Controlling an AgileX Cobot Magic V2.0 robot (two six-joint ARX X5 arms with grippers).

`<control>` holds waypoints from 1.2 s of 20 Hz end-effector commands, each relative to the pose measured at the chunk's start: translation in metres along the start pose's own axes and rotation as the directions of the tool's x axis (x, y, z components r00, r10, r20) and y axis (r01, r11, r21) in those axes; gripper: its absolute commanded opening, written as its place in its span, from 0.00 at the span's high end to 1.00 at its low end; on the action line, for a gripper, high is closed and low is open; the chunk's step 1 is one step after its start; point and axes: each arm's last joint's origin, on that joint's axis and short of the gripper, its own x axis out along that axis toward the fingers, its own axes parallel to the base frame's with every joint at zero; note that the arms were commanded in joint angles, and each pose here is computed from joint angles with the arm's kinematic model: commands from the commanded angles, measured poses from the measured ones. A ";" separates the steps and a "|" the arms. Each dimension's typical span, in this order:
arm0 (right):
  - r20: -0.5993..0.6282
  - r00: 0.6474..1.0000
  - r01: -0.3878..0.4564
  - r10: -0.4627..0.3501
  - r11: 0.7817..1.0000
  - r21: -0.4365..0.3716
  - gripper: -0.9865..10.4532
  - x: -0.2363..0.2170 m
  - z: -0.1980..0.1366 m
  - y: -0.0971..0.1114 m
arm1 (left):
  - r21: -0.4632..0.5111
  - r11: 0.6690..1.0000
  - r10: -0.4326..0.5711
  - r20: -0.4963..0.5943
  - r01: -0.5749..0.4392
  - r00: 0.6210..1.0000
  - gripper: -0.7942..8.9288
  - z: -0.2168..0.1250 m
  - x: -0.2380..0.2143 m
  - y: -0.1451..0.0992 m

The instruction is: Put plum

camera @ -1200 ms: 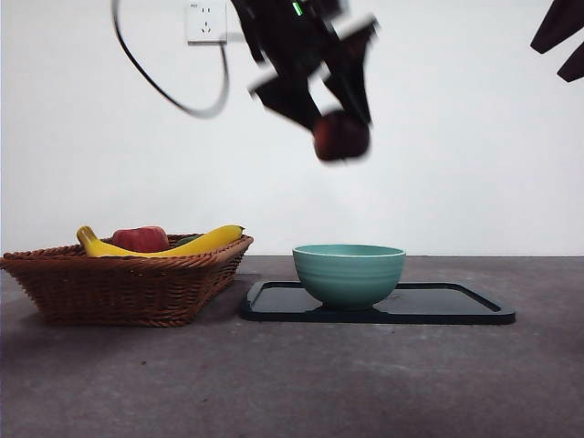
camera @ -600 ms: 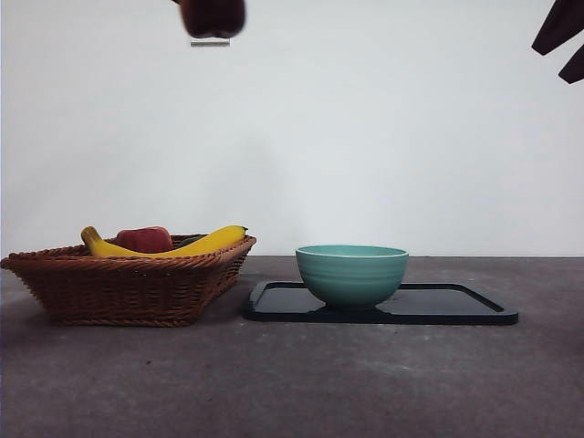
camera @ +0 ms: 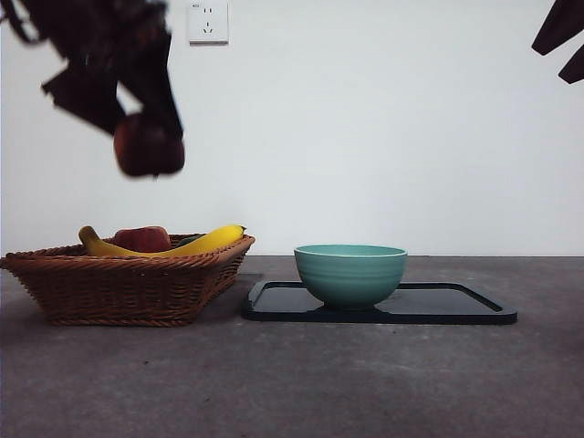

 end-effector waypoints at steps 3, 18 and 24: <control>0.005 1.000 -0.006 0.006 1.000 -0.008 0.75 0.000 0.002 0.001 | 0.043 0.998 0.053 0.038 -0.055 0.998 0.71 -0.024 0.030 0.007; 0.006 1.000 -0.006 0.006 1.000 -0.007 0.75 0.000 0.002 0.001 | 0.056 0.995 0.087 -0.023 -0.086 0.996 0.73 -0.058 0.092 0.021; 0.006 1.000 -0.006 0.006 1.000 -0.008 0.75 0.000 0.002 0.001 | 0.043 0.996 0.084 -0.033 -0.082 0.996 0.54 -0.060 0.096 0.021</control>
